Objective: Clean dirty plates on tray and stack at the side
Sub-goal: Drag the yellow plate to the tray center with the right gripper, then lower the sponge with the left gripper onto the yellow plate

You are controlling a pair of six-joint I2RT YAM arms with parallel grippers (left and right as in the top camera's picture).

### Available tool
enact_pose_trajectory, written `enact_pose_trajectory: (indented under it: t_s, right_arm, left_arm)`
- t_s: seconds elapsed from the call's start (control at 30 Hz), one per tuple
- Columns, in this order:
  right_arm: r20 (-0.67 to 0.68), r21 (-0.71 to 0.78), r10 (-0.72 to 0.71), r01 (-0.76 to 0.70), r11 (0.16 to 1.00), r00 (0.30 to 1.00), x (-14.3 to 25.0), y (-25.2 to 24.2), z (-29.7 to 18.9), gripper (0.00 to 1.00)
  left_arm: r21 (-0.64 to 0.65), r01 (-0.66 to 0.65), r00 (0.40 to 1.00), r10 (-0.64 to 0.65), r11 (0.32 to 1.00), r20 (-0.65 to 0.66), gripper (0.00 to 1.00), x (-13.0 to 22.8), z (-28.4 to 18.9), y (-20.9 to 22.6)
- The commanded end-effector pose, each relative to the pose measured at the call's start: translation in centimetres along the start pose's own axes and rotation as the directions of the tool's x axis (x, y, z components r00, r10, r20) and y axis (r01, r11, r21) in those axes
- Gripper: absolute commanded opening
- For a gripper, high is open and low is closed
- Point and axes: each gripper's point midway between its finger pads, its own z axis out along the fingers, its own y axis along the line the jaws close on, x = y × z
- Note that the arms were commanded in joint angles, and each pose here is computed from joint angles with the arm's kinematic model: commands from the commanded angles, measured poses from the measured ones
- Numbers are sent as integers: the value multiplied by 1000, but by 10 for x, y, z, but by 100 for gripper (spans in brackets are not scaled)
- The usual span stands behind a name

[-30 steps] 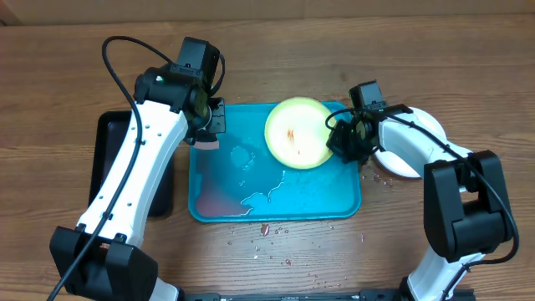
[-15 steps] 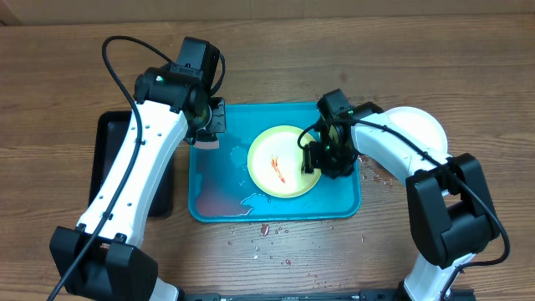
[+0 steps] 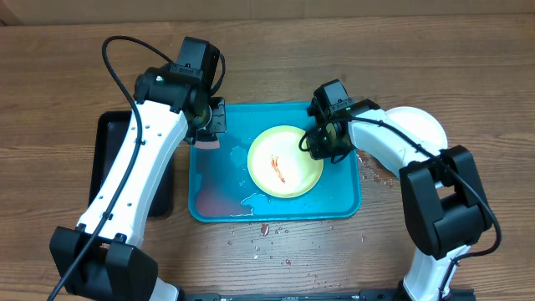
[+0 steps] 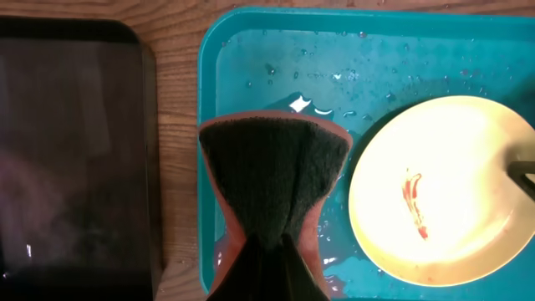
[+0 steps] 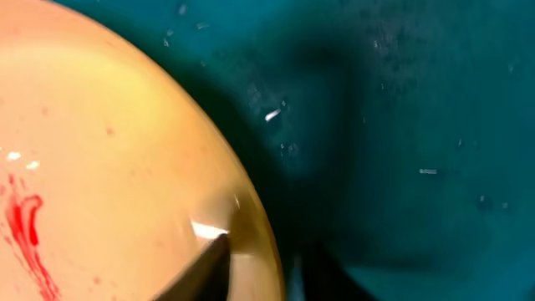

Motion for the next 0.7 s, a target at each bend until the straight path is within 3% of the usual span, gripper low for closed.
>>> enact_pose_trajectory:
  t_s: [0.0,0.2,0.33,0.5,0.67]
  right_arm:
    - [-53,13,9,-8,1000,999,9,-5,8,6]
    - [-136,-94,195,-208,974,971,19,20,-1,4]
    - [-227,-171,413,-453,875,882,21,48,-4,4]
    - [-143,-87,463,-477,875,875,18,59,9,4]
    - [-124,-105,455,-467,878,882,14,67,10,4]
  left_arm:
    - [14,10,1000,-10,1000,19,4,3,-5,-3]
    - [13,10,1000,-10,1000,15,4,4,-1,-3]
    - [26,11,1000,-11,1000,25,4,2,3,-5]
    - [78,7,999,-9,997,35,4,3,22,-17]
    - [105,-25,999,19,994,50,4,13,56,-27]
